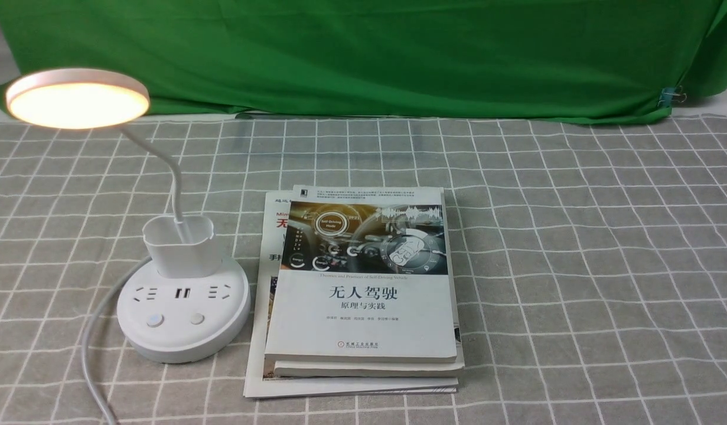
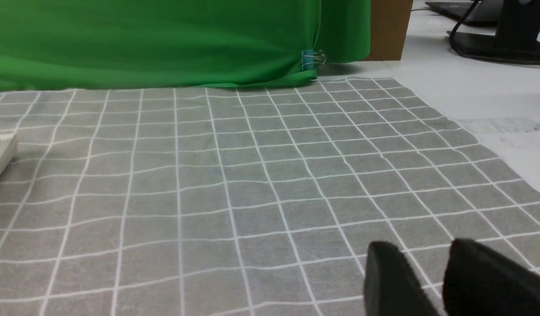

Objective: Turn on the desk lamp on the grey coffee tablecloth with your hand.

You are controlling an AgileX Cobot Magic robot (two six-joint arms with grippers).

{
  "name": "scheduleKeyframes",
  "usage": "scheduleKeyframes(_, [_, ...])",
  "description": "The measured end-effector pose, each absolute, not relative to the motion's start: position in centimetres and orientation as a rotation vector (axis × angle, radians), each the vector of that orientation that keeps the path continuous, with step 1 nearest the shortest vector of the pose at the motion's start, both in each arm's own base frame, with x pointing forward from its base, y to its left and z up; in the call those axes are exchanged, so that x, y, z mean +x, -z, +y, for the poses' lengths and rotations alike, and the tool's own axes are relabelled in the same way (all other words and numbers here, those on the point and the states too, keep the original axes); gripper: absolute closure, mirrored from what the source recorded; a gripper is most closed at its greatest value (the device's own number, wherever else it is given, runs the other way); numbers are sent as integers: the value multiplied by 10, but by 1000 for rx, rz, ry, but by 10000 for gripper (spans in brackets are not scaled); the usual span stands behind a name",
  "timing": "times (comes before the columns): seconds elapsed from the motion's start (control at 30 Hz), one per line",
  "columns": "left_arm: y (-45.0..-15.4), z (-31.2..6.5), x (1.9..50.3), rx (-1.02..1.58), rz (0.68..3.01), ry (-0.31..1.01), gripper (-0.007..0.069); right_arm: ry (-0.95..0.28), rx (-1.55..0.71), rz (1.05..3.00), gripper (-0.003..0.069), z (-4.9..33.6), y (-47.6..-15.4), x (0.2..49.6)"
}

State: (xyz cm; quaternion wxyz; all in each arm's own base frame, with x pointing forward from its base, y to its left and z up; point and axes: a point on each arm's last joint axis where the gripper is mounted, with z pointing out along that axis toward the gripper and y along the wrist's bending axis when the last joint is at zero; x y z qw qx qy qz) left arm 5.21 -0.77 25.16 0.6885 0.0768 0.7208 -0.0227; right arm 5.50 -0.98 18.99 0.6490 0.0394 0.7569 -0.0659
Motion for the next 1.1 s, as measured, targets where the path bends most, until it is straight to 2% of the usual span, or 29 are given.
scheduleKeyframes(0.17, [-206, -5, 57, 146, 1612, -19, 605, 150, 90, 1720, 414, -10, -190, 55])
scheduleKeyframes(0.33, [-189, -5, 55, 147, 1725, -5, 603, 150, 90, 1720, 414, -10, -190, 55])
scheduleKeyframes(1.1, [-191, -5, 55, 145, 1707, -9, 585, 150, 90, 1720, 414, -10, -190, 55])
